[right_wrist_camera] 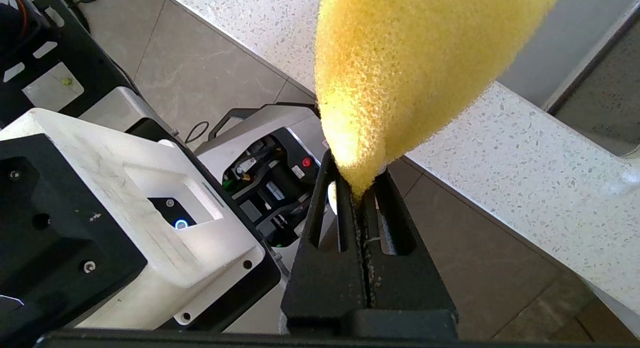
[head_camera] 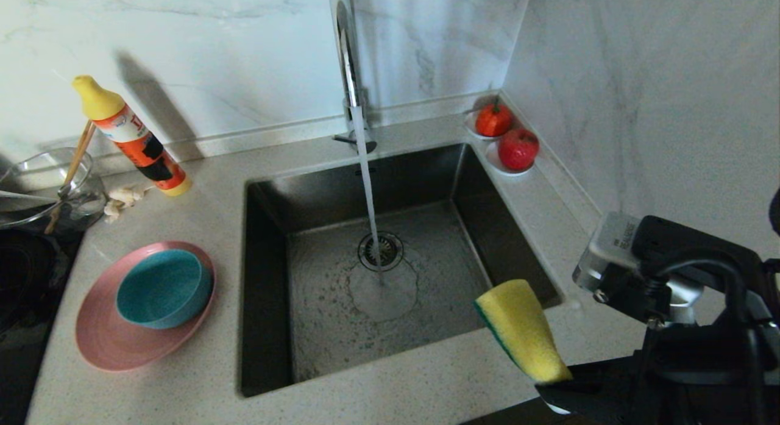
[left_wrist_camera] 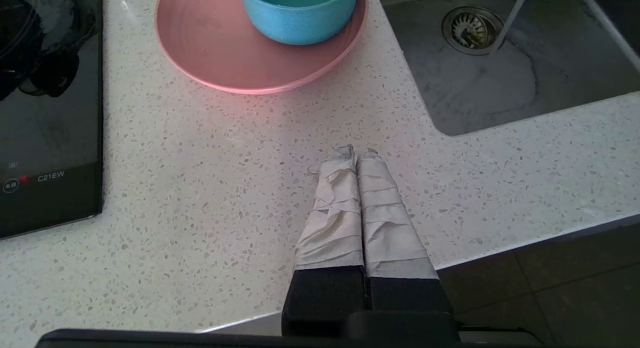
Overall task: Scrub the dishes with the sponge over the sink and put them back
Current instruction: Pick up a bowl and the sponge
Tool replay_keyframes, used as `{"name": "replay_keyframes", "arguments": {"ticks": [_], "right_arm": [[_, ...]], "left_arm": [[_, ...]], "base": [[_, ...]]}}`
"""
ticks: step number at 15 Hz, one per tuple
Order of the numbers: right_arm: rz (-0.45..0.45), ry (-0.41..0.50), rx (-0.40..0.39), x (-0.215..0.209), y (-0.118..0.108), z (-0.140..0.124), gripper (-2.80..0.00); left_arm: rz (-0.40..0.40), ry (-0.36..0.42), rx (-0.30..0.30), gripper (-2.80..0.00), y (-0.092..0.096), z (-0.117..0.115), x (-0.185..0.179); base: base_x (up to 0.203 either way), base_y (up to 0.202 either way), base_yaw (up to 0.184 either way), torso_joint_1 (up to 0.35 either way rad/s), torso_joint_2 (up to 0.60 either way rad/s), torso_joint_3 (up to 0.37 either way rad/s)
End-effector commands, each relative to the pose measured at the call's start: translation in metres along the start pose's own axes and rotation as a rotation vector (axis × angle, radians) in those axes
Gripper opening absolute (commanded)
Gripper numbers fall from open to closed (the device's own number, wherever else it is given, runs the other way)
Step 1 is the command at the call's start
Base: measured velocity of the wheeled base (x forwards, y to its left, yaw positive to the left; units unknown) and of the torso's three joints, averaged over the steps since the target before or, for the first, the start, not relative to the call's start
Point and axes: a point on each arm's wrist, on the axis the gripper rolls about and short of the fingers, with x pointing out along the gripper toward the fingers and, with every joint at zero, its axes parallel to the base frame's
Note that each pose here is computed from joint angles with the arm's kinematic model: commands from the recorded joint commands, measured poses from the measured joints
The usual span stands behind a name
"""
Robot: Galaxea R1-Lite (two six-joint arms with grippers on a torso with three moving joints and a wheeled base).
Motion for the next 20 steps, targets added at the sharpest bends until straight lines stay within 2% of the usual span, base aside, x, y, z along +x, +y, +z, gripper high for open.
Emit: {"name": "replay_keyframes", "arguments": {"ticks": [1, 8, 11, 13, 15, 17, 19, 20], "right_arm": [[0.001, 0.011, -0.002, 0.003, 0.001, 0.0, -2.8], [0.005, 0.019, 0.024, 0.007, 0.004, 0.0, -2.8], [0.003, 0.021, 0.027, 0.007, 0.004, 0.0, -2.8], [0.002, 0.029, 0.027, 0.008, 0.005, -0.001, -2.8], [0.003, 0.029, 0.039, 0.006, 0.005, -0.001, -2.8], [0.004, 0.035, 0.037, 0.004, 0.003, -0.005, -2.8], [0.006, 0.038, 0.035, 0.005, 0.004, -0.005, -2.8], [0.007, 0.035, 0.034, 0.005, 0.005, -0.005, -2.8]], "left_arm": [[0.0, -0.001, 0.0, -2.8, 0.0, 0.0, 0.0], [0.0, 0.0, 0.009, -2.8, 0.0, 0.0, 0.0], [0.006, -0.001, -0.001, -2.8, 0.0, 0.0, 0.0], [0.02, 0.007, -0.029, -2.8, 0.0, 0.0, 0.0], [0.028, 0.002, -0.018, -2.8, 0.001, 0.002, -0.001], [0.052, -0.063, -0.011, -2.8, 0.003, 0.031, -0.01], [0.066, -0.093, -0.014, -2.8, 0.005, 0.072, -0.02], [0.077, -0.073, -0.012, -2.8, 0.006, 0.088, -0.021]], "base": [[0.0, 0.0, 0.0, 0.0, 0.0, 0.0], [0.0, 0.0, 0.0, 0.0, 0.0, 0.0], [0.0, 0.0, 0.0, 0.0, 0.0, 0.0], [0.0, 0.0, 0.0, 0.0, 0.0, 0.0], [0.0, 0.0, 0.0, 0.0, 0.0, 0.0], [0.0, 0.0, 0.0, 0.0, 0.0, 0.0], [0.0, 0.0, 0.0, 0.0, 0.0, 0.0], [0.0, 0.0, 0.0, 0.0, 0.0, 0.0]]}}
